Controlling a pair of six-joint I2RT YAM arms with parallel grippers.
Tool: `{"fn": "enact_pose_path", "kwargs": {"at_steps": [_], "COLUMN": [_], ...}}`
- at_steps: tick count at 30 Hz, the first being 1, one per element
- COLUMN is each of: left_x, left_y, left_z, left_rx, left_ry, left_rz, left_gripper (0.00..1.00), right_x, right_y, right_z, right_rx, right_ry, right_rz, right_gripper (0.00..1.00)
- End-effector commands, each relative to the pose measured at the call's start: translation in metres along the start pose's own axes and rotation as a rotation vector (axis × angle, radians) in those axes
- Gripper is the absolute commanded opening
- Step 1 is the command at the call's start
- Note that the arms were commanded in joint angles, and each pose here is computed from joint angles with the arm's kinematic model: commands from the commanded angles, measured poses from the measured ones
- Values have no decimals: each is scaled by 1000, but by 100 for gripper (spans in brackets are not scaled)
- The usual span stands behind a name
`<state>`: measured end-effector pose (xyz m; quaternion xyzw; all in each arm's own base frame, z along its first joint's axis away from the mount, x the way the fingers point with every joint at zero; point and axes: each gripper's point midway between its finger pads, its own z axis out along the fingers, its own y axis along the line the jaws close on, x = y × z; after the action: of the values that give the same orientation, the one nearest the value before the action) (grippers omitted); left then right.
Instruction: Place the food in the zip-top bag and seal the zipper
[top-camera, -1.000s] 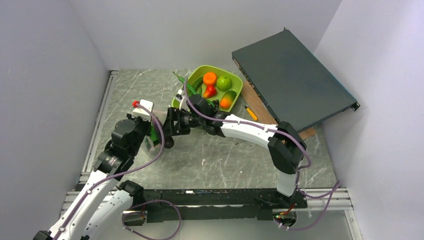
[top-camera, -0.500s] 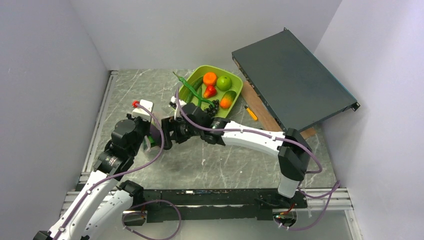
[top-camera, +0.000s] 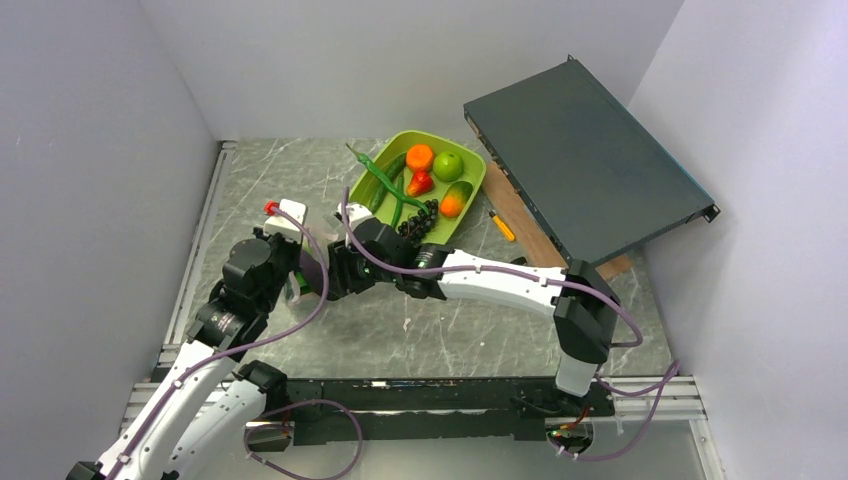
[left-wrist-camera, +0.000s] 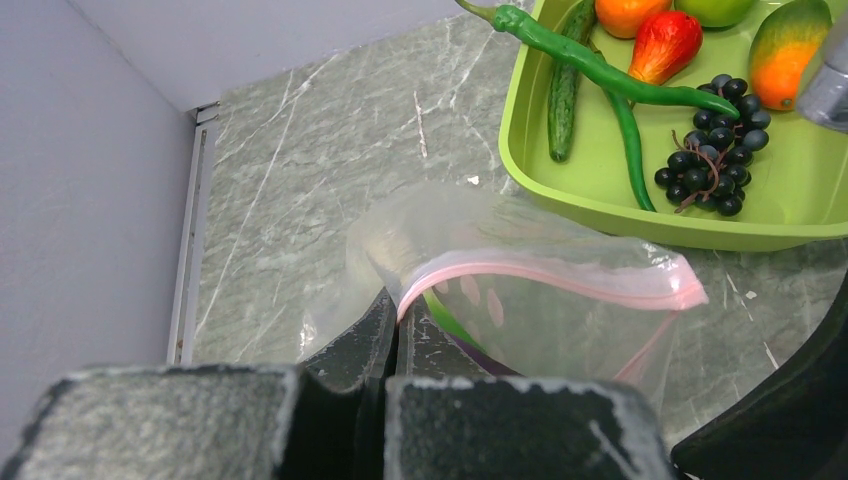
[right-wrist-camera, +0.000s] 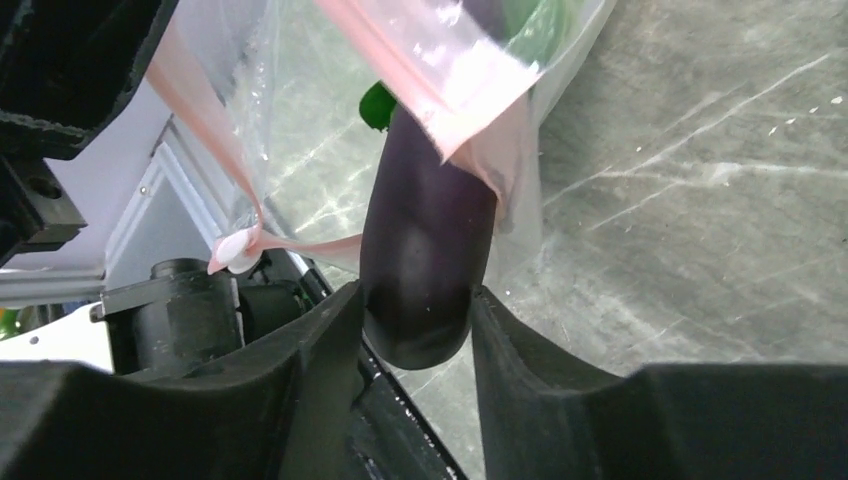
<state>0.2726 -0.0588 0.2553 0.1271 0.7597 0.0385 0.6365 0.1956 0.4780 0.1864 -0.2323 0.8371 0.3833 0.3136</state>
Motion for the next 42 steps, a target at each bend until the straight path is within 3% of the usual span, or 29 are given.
{"fn": "enact_pose_path", "kwargs": {"at_steps": [1,7,12,15,20,28,42], "left_x": [-27,-28,-26,-25,-29,-27,-26], "left_y": [4,3,4,7,7,6,6], "left_z": [-4,-4,-4,-5,-6,-4,-4], "left_rx": [-4,5,-1,-18,-15,-13,-16], "left_ry": [-76,-80,-74,-76,-89,-77,-77], "left_rz": [-26,-28,-31,-30,-32,-29,-30], "left_gripper": [0,0,0,0,0,0,0], "right_x": [-11,-29,-83,-89,-58,-11,1], "right_y": [2,11,36,48,31,19,-5], "right_z": [9,24,62,50,20,-2,28], "right_rx": [9,-31,-112,-148,-110,-59,65], "right_ry": [-57,-146,-310,-324,-246,-135,-127], "right_rz": [-5,20,53,63,16,-112,-210], "right_gripper": [43,36,35,35,43,69,68]}}
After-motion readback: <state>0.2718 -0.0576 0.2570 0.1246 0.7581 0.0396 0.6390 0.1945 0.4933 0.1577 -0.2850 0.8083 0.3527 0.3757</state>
